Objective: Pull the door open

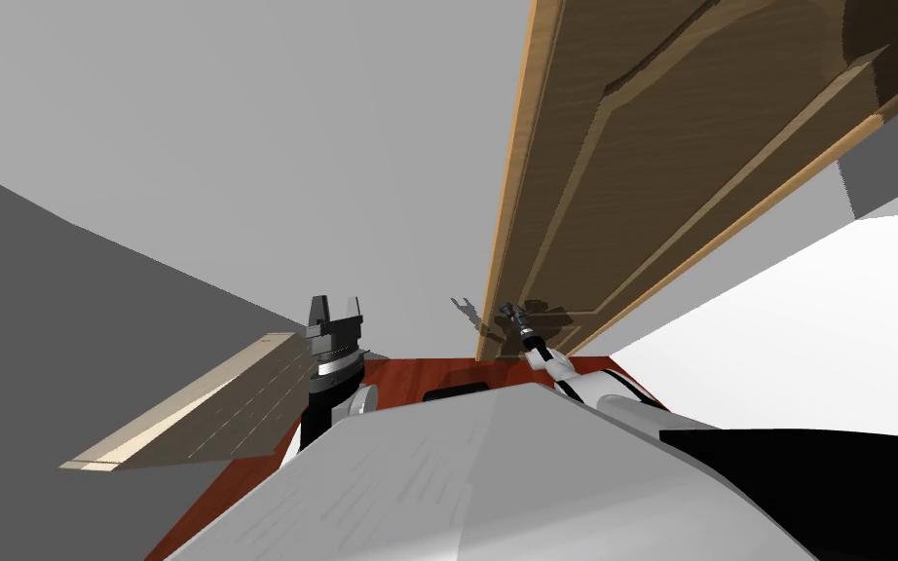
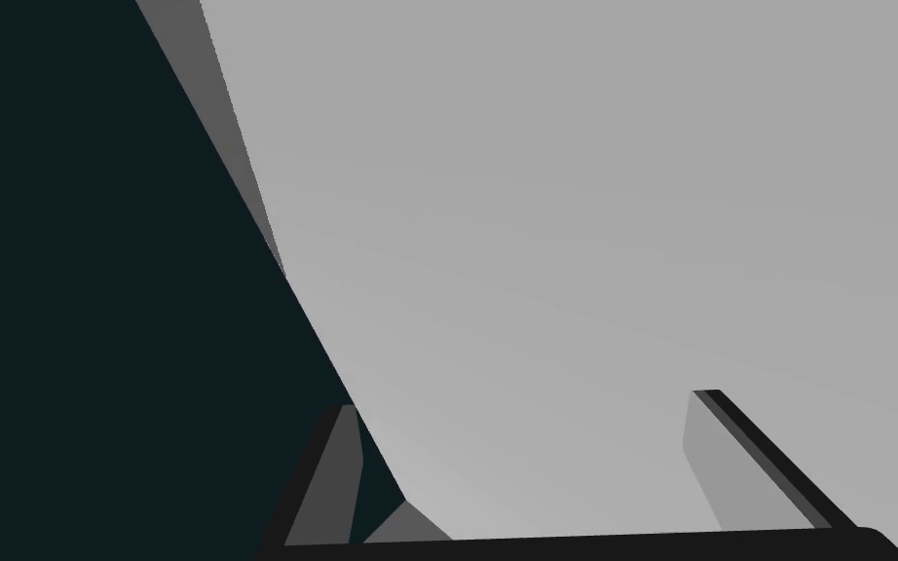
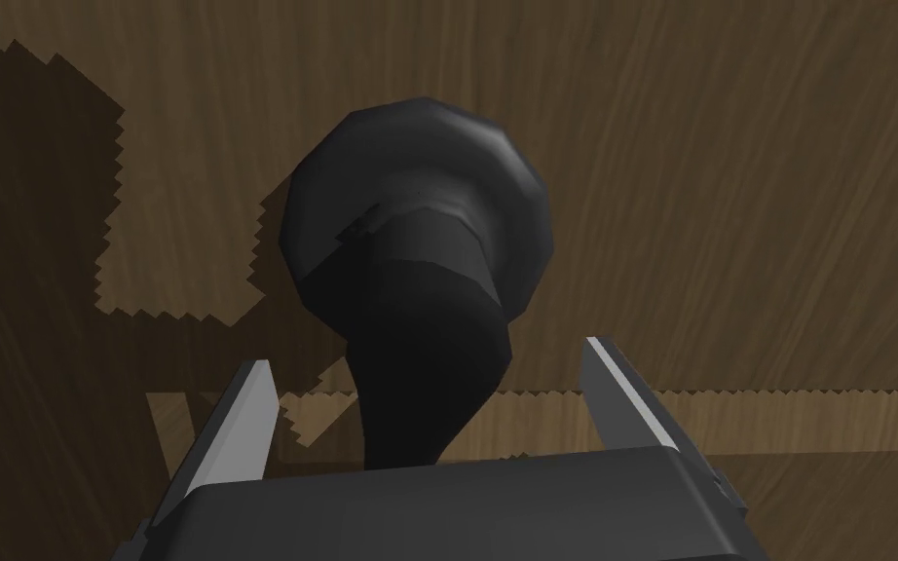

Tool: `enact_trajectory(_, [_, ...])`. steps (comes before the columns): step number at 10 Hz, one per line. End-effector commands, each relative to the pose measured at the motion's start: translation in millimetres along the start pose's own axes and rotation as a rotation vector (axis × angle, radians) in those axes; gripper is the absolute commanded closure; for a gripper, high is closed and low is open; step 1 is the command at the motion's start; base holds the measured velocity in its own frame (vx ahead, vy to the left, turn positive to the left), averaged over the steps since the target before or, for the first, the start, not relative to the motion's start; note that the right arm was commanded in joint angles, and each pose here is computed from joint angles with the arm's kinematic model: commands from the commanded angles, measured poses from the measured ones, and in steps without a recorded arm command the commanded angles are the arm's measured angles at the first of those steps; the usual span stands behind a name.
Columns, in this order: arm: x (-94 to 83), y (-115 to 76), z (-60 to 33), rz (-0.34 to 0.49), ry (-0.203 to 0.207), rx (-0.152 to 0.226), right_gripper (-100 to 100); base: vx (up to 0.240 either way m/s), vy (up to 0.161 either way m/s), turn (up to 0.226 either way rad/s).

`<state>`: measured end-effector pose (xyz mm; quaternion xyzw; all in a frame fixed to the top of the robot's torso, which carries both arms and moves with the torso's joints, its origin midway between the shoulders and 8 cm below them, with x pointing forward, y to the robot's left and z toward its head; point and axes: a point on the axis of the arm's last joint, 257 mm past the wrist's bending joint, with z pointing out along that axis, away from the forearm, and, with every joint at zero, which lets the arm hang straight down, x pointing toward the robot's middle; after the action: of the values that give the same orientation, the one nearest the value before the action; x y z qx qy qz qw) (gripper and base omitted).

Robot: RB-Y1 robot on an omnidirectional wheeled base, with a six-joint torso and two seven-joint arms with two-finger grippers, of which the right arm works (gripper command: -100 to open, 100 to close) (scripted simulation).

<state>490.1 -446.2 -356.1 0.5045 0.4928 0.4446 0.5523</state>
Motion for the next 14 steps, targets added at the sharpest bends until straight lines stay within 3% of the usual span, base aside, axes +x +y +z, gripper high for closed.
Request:
enact_trajectory(1, [0.5,-0.5,-0.2,0.000,0.001,0.002,100,-0.002,0.001,-0.036])
enact_trajectory(6, [0.5,-0.5,-0.2,0.000,0.001,0.002,100,-0.002,0.001,-0.004])
enact_trajectory(9, [4.2,0.5,-3.4,-0.002,0.038,-0.002,100,-0.150,-0.044,0.065])
enact_trajectory(11, [4.2,0.5,-3.4,-0.002,0.038,-0.002,100,-0.090,-0.034,0.019])
enact_trajectory(12, [8.6,1.8,-6.3,-0.004,0.075,-0.006,100,-0.158,-0.065,0.096])
enact_trajectory(14, [12.2,2.6,-8.8,-0.005,0.103,-0.008,100,-0.179,-0.088,0.113])
